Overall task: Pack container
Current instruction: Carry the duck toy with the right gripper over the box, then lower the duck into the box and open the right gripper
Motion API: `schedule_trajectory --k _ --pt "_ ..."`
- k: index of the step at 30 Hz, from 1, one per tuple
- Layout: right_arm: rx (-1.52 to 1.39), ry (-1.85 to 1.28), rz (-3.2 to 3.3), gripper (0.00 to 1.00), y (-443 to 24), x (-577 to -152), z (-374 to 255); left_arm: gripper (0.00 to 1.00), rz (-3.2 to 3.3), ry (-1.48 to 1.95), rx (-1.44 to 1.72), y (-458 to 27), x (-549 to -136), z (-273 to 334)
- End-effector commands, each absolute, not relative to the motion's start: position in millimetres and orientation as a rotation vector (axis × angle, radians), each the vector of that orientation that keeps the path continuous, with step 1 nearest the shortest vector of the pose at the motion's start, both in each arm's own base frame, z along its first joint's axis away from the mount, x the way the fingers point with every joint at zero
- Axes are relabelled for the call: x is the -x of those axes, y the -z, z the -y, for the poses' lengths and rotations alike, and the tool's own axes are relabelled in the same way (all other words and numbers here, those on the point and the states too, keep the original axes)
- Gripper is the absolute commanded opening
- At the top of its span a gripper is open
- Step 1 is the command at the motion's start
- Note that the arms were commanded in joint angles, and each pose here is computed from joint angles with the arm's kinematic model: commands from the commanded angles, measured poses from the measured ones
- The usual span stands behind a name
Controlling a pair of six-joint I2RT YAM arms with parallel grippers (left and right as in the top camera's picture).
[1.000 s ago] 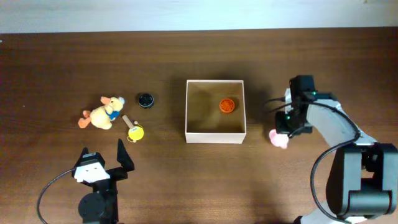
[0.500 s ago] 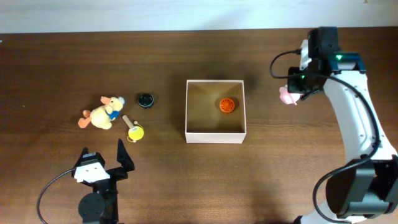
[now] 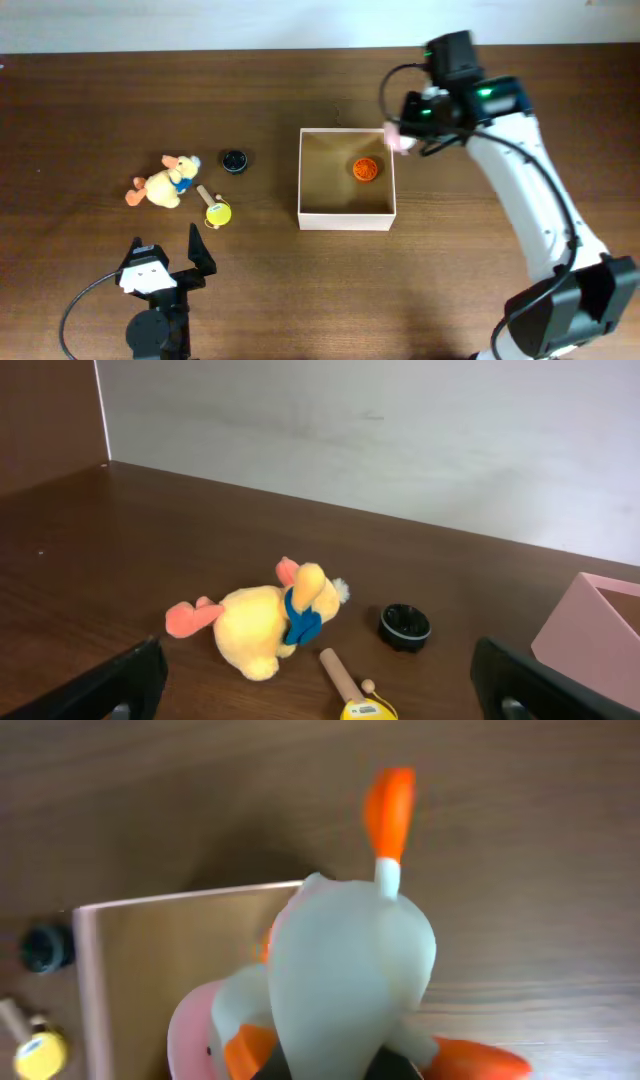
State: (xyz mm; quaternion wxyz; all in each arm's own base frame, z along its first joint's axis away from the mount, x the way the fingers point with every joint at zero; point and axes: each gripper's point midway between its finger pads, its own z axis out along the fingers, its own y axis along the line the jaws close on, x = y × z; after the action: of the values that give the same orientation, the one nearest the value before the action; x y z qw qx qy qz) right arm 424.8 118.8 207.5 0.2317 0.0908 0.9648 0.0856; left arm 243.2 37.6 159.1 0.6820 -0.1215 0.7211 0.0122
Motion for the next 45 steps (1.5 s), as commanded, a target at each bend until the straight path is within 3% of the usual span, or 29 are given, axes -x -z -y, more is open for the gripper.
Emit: schedule_trajectory --k 1,6,12,21,28,45 --pt "-0.307 -0.187 -2.586 0.04 -221 -424 -140 0.99 -1.622 -0.038 0.259 -158 -243 -38" --pt "-0.302 -0.119 -2.585 0.04 -219 -409 -161 0.99 -1.622 -0.038 0.258 -158 -243 -38" --pt "-0.567 0.021 -2.548 0.04 -208 -390 -159 0.99 -1.622 -0.038 0.259 -158 -243 -38" --pt "-0.840 0.005 -2.538 0.04 -154 -393 -195 0.99 -1.622 -0.038 0.259 -158 -243 -38" --pt "-0.804 -0.037 -2.628 0.04 -122 -389 -227 0.99 -1.622 -0.038 0.259 -158 -243 -38" --pt "-0.614 0.038 -2.751 0.04 -111 -336 -263 0.99 -1.622 -0.038 0.259 -158 -243 -38"
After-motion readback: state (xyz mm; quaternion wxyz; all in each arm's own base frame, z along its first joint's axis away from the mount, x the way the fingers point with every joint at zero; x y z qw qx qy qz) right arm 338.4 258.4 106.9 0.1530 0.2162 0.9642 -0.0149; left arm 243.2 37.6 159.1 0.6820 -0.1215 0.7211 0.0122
